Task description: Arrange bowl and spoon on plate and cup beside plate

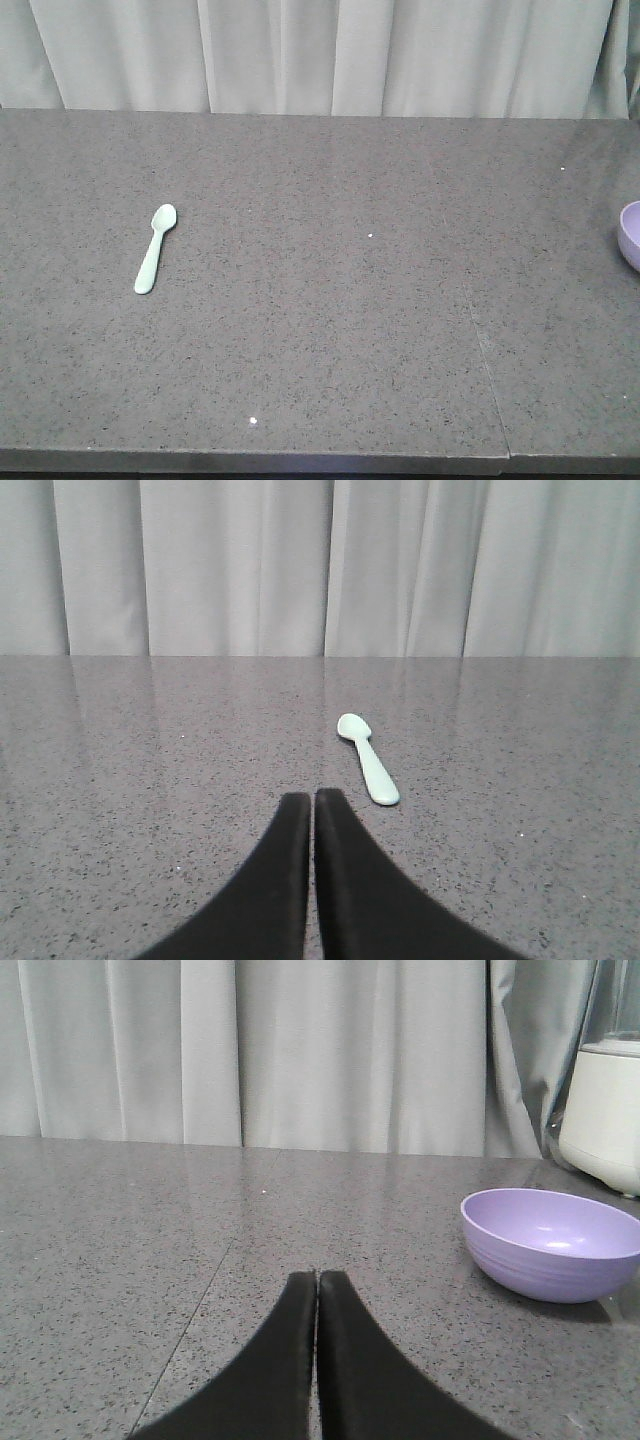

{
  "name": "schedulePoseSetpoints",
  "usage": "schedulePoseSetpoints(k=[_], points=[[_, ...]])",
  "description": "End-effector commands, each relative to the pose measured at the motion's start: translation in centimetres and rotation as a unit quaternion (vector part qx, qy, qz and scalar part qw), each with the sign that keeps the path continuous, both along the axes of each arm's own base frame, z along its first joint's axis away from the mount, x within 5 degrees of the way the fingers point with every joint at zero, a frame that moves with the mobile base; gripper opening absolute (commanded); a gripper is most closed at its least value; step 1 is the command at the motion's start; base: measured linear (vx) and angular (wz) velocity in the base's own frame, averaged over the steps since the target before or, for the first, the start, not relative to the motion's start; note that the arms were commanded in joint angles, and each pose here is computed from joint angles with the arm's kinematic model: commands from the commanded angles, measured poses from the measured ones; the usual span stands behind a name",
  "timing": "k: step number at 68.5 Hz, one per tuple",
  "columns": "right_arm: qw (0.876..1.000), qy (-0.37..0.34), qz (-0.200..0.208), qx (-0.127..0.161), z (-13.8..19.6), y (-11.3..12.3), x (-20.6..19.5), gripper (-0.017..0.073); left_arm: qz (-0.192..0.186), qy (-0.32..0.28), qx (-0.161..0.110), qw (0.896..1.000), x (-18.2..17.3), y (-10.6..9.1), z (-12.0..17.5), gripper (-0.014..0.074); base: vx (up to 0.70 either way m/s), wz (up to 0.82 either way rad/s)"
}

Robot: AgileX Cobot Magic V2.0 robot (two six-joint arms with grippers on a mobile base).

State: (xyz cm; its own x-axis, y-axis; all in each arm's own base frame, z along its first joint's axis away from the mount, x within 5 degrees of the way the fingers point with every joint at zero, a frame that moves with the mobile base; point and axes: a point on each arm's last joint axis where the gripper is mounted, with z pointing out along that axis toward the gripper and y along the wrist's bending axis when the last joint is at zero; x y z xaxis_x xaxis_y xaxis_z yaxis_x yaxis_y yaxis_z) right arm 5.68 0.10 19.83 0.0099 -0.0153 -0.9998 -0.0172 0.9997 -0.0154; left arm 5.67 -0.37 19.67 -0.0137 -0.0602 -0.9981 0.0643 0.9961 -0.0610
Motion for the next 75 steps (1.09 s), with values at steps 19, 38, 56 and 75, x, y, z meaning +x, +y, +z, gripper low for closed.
schedulePoseSetpoints(k=[19, 38, 56, 75], points=[[0.999, -0.043, -0.002, -0.001, 0.70, -0.02, -0.13, -0.0003, -0.003, -0.052, -0.012, 0.999, -0.21, -0.01, 1.59, -0.0006, 0.01, 0.01], [0.999, -0.043, -0.002, -0.001, 0.70, -0.02, -0.13, -0.0003, -0.003, -0.052, -0.012, 0.999, -0.21, -0.01, 1.59, -0.0006, 0.00, 0.00], [0.999, -0.043, -0.002, -0.001, 0.70, -0.02, -0.13, -0.0003, -0.003, -0.052, -0.012, 0.999, -0.21, -0.01, 1.59, -0.0006, 0.00, 0.00], [0.999, -0.043, -0.002, -0.001, 0.70, -0.02, -0.13, -0.0003, -0.003, -0.052, -0.012, 0.999, -0.21, -0.01, 1.59, -0.0006, 0.00, 0.00]])
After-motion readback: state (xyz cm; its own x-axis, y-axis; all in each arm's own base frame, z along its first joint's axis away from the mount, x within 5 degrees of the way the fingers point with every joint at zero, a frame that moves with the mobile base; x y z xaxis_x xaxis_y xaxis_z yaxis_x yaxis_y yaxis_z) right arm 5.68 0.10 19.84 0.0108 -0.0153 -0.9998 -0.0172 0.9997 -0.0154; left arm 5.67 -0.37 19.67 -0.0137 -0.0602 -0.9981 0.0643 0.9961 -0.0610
